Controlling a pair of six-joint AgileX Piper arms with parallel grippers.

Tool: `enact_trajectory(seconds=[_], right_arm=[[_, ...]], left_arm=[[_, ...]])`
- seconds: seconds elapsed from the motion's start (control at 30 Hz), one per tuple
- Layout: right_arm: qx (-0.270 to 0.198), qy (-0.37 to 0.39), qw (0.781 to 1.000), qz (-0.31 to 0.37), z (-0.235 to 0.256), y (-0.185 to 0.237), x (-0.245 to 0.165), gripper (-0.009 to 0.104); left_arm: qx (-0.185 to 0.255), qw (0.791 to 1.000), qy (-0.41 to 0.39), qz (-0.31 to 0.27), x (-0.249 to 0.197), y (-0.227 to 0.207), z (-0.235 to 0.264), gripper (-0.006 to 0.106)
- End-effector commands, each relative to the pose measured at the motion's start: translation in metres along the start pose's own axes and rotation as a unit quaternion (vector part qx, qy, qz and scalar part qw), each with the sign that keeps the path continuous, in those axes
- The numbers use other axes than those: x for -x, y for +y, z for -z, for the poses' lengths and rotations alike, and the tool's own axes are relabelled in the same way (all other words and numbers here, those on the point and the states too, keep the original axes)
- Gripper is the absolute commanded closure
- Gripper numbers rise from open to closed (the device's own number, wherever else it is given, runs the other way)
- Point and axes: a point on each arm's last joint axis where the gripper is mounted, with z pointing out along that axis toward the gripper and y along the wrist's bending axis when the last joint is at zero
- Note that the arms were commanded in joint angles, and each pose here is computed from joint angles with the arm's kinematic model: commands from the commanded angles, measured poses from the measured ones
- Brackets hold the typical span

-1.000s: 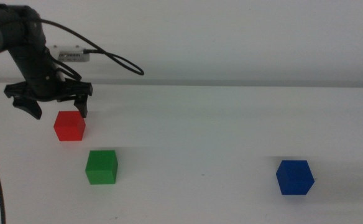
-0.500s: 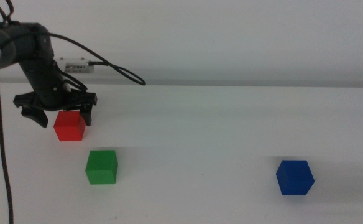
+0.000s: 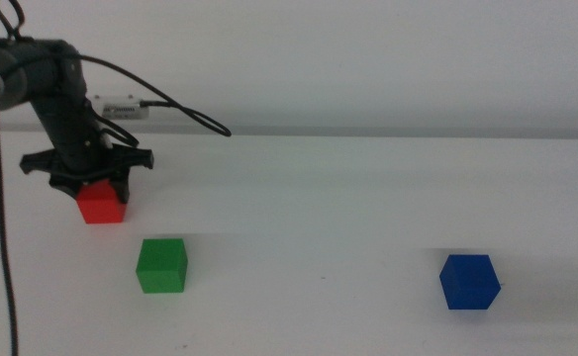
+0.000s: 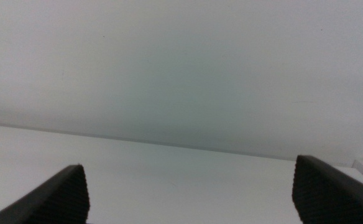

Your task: Stack red cubes first, then green, then blue cubes in a specific spot.

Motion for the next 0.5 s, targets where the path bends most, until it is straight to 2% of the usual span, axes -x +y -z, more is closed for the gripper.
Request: enact_trajectory(seconds=[0.0,0.13,0.27,0.47], right_arm=[[-0.003,0.002,1.000,0.008,0.001,0.002,-0.012,0.008],[-0.003,0.002,1.000,0.008,0.001,0.002,-0.012,0.008],[-0.003,0.002,1.000,0.008,0.001,0.002,-0.012,0.008],[-0.003,0.002,1.000,0.008,0.001,0.002,-0.012,0.008]], left_arm=[[0.005,1.000,-0.016,0.010,-0.006,-0.001,0.037,0.102],[0.028,0.998,-0.043,0.044,-0.037,-0.018,0.091,0.102],[0.052,0.994,-0.047,0.088,-0.077,-0.056,0.118,0.101],[0.043,0.997,-0.047,0.047,-0.102,-0.142,0.120,0.101]])
